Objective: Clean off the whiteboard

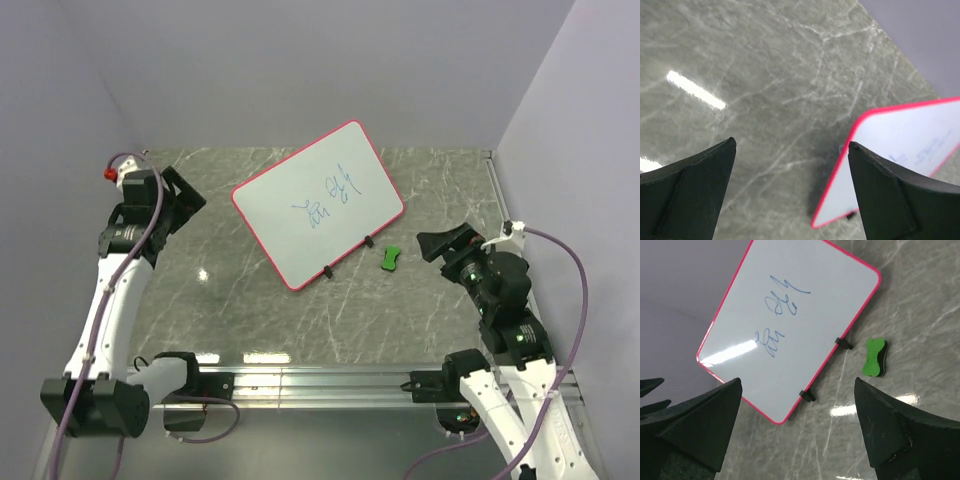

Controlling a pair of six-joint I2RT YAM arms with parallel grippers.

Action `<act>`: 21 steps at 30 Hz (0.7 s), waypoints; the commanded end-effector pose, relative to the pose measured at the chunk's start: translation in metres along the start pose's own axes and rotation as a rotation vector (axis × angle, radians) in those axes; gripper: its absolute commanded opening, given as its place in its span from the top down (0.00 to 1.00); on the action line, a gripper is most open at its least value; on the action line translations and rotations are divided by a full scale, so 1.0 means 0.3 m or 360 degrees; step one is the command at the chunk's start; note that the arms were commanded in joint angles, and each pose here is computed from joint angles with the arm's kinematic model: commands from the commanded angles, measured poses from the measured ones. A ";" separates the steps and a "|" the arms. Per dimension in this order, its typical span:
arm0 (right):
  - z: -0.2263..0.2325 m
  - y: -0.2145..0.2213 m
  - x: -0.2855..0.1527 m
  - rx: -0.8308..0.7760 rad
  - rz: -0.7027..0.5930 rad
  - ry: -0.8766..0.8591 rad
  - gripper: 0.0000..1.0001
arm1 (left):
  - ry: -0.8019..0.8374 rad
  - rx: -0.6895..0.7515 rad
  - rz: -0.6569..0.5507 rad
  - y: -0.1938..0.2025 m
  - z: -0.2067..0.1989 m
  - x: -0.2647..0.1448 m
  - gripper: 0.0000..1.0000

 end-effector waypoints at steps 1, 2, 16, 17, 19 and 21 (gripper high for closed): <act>0.004 0.049 -0.009 0.0112 0.0104 -0.0096 0.00 | 0.0023 -0.0058 0.0137 0.053 0.022 -0.085 0.01; 0.000 0.055 -0.005 0.0102 0.0122 -0.0089 0.00 | 0.0028 -0.0054 0.0202 0.094 0.038 -0.076 0.01; -0.104 0.049 0.230 -0.0216 0.0724 0.0715 0.05 | -0.0008 -0.0081 0.0383 0.317 0.148 -0.118 0.01; -0.094 0.041 0.257 -0.0235 0.0764 0.0713 0.07 | -0.0017 -0.0045 0.0399 0.318 0.146 -0.128 0.01; -0.114 0.060 0.329 -0.0231 0.0881 0.0802 0.10 | 0.0035 0.0053 0.0423 0.335 0.127 -0.146 0.00; -0.146 0.088 0.389 -0.0227 0.0961 0.0877 0.17 | 0.0089 0.0075 0.0417 0.340 0.106 -0.167 0.00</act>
Point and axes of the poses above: each gripper's point midway between its finger pads, its own x axis out along the fingers, its own z axis along the line the jaws close on, y = z × x, the point moved 7 cm from there along -x, back along the fingers, and after that the axes turned 3 degrees about x, right-handed, at the moved point
